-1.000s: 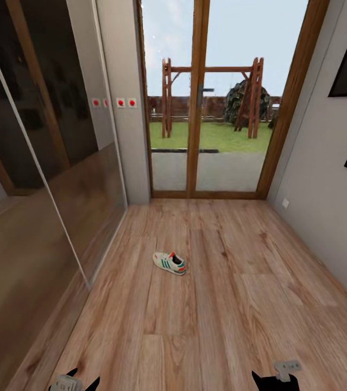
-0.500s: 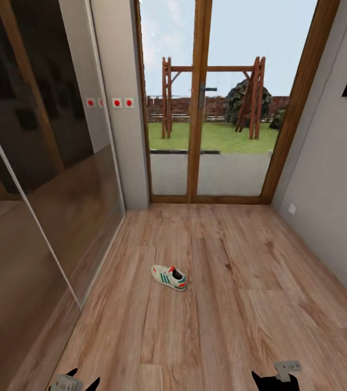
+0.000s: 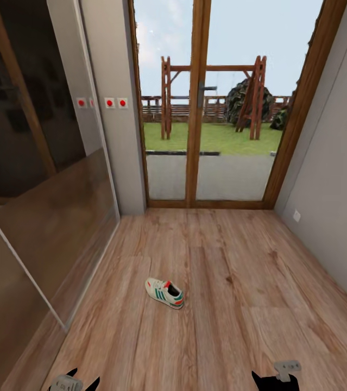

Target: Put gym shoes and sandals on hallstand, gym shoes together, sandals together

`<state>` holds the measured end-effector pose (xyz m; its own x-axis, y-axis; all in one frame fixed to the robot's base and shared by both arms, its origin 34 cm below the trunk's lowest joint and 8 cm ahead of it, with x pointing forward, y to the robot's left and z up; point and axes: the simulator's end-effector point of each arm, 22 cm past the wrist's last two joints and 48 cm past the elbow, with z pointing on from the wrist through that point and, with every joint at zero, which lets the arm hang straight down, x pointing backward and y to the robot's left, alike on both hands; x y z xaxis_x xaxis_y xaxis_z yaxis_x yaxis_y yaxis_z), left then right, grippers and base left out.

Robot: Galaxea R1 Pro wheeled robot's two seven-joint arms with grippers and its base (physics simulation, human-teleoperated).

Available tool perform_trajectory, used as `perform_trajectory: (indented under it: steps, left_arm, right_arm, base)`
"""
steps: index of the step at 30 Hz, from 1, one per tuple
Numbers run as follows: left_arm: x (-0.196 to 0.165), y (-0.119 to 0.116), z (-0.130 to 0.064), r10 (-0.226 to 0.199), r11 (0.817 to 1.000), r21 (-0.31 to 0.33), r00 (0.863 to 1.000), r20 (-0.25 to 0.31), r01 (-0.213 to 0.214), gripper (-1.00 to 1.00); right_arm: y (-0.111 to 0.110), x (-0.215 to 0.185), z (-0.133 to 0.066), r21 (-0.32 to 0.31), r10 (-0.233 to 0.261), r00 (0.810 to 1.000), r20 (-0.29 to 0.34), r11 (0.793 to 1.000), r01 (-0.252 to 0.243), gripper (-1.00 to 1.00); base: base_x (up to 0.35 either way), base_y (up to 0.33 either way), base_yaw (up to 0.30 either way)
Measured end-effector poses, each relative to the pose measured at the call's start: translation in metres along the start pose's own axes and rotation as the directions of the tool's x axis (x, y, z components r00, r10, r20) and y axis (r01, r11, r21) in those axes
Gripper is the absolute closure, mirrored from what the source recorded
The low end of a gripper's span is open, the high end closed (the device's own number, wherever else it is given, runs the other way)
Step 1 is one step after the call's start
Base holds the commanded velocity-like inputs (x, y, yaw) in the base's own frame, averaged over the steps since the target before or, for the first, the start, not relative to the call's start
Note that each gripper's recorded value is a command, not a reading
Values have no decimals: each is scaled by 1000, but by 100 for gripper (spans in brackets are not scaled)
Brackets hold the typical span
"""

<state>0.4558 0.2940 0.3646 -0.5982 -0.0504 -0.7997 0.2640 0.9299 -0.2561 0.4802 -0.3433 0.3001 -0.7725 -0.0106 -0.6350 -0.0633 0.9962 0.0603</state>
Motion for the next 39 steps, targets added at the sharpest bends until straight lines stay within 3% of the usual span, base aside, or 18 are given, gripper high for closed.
perform_trajectory:
  steps: [12,30,39]
  left_arm:
    - [0,0,0,1,1000,0,1000,1,-1,-100]
    - [0,0,0,1,1000,0,1000,1,-1,-100]
    - [0,0,0,0,1000,0,1000,0,0,-100]
  right_arm:
    - [1,0,0,-1,0,1000,0,1000,0,-100]
    - [1,0,0,-1,0,1000,0,1000,0,-100]
    - [1,0,0,-1,1,1000,-1,1000,-1,-100]
  base:
    - [236,-190,79]
    - [222,-200,258]
    - [67,-211,270]
